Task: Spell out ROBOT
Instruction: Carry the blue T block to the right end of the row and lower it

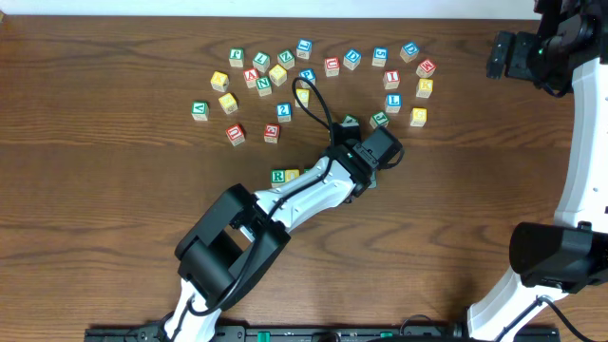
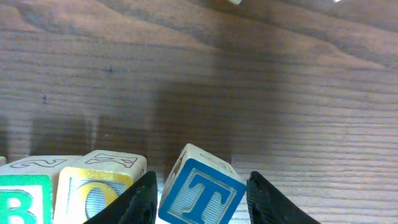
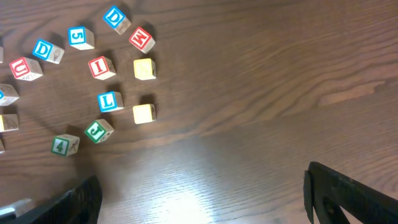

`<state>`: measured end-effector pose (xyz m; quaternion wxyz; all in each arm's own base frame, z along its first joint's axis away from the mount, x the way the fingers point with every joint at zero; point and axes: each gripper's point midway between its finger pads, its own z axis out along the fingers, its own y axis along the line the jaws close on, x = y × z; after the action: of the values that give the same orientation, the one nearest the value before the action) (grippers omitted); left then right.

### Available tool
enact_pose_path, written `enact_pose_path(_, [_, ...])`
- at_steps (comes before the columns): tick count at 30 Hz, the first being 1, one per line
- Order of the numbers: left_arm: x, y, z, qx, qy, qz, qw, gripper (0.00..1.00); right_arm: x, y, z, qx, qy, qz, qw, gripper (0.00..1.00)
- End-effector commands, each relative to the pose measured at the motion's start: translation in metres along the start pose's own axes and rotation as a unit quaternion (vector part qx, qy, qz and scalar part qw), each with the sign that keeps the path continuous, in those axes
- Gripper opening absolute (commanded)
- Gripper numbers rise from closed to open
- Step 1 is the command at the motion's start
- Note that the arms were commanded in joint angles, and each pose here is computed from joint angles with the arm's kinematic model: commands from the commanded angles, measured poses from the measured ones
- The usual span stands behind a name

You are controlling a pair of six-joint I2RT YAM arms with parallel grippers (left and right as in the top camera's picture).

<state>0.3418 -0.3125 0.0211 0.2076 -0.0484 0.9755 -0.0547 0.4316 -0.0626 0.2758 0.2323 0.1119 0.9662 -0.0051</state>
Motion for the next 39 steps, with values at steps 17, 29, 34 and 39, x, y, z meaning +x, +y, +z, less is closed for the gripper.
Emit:
enact_pose_path(17, [-0.020, -0.002, -0.074, 0.044, -0.019, 0.075, 0.996, 0.45, 0.000, -0.002, 0.000, 0.001, 0.001, -0.005, 1.000, 0.99])
enact_pose_path(29, [-0.029, 0.022, -0.137, 0.082, -0.005, 0.095, 0.992, 0.45, 0.000, -0.002, 0.000, 0.001, 0.001, -0.005, 1.000, 0.99])
enact_pose_path(34, [-0.042, 0.047, -0.149, 0.089, 0.013, 0.083, 0.992, 0.45, 0.000, -0.002, 0.000, 0.001, 0.001, -0.005, 1.000, 0.99])
enact_pose_path(39, [-0.056, 0.088, -0.154, 0.058, 0.019, 0.067, 0.996, 0.45, 0.000, -0.002, 0.000, 0.001, 0.001, -0.005, 1.000, 0.99])
